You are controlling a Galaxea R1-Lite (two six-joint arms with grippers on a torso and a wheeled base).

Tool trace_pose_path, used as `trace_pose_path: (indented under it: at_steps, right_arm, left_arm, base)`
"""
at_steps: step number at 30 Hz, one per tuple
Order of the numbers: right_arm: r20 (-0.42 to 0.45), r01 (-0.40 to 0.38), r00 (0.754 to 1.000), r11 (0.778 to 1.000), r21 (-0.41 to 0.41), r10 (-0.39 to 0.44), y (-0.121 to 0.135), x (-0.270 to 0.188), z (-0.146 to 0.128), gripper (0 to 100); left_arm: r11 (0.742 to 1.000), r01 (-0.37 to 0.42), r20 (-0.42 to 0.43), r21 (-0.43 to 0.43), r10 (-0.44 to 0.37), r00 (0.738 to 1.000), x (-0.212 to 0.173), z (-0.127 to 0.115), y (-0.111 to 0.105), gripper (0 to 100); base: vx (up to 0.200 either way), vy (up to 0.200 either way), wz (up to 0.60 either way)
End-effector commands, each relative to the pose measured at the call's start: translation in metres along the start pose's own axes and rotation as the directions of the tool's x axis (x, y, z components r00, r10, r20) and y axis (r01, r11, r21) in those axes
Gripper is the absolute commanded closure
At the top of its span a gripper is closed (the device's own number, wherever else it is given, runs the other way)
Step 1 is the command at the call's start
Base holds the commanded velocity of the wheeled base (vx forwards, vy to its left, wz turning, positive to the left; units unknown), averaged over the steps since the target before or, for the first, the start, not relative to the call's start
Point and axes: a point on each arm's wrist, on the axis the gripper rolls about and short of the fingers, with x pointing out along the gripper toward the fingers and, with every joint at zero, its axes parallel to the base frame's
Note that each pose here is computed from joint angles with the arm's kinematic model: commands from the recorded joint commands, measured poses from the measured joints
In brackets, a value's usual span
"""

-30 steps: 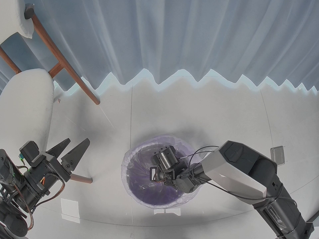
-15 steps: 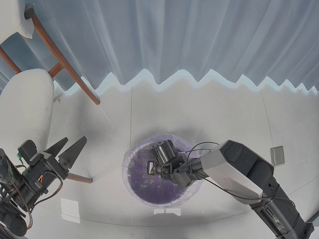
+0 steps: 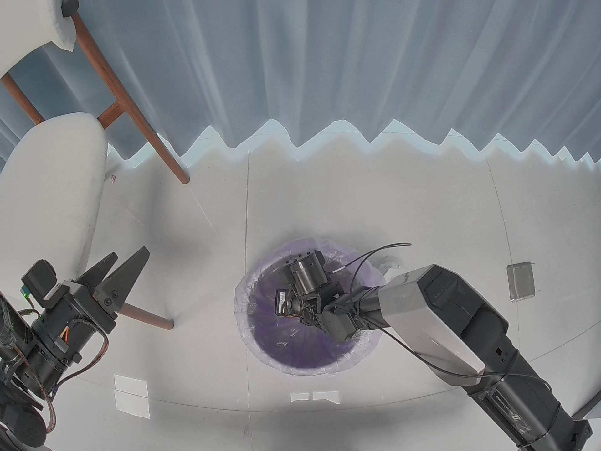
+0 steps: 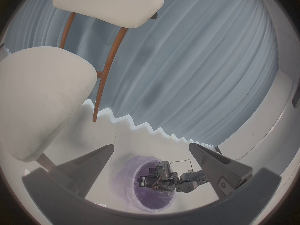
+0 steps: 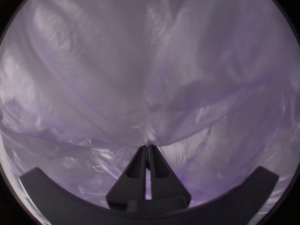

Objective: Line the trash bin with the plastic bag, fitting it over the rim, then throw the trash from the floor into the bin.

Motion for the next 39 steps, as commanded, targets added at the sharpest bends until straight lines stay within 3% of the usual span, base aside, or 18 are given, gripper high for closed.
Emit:
trace_pose_path:
  at_steps: [1, 10, 16, 25, 26, 35, 39]
  right_arm:
    - [-0.013, 0.015, 1.000, 1.000, -0.001, -0.015, -0.006, 0.008, -0.007, 100]
    - [-0.063, 0.078, 0.995, 0.996, -0.033, -0.080, -0.037, 0.031, -0.026, 100]
    - [-0.114, 0.104, 0.988, 0.993, -0.047, -0.109, -0.044, 0.036, -0.038, 100]
    - [-0.085, 0.070, 0.994, 0.996, -0.046, -0.074, -0.026, 0.024, -0.026, 100]
    - [-0.081, 0.067, 0.994, 0.997, -0.044, -0.071, -0.025, 0.022, -0.024, 0]
    - [-0.027, 0.001, 1.000, 1.000, -0.024, -0.002, 0.009, -0.006, -0.002, 0]
    - [0.037, -0.055, 0.998, 0.998, -0.014, 0.055, 0.030, -0.034, 0.024, 0]
  left_arm:
    - [1.000, -0.005, -0.011, -0.001, 0.005, 1.000, -0.004, -0.002, 0.000, 0]
    - [1.000, -0.009, -0.004, 0.001, 0.009, 1.000, -0.004, -0.001, 0.001, 0]
    - [1.000, -0.010, -0.003, 0.002, 0.010, 1.000, -0.004, -0.001, 0.001, 0]
    - [1.000, -0.025, 0.000, 0.001, 0.025, 1.000, -0.004, -0.001, 0.001, 0]
    - [1.000, -0.024, 0.000, 0.001, 0.024, 1.000, -0.004, -0.002, 0.001, 0]
    - [1.000, -0.022, -0.001, 0.001, 0.022, 1.000, -0.004, -0.002, 0.001, 0]
    - [1.000, -0.020, -0.002, -0.001, 0.020, 1.000, -0.004, -0.002, 0.000, 0]
  base:
    - [0.000, 0.000, 0.00]
    - [0.000, 0.000, 0.00]
    - [0.000, 0.000, 0.00]
    - [0.000, 0.000, 0.00]
    - [0.000, 0.000, 0.00]
    - [0.000, 0.000, 0.00]
    - [0.000, 0.000, 0.00]
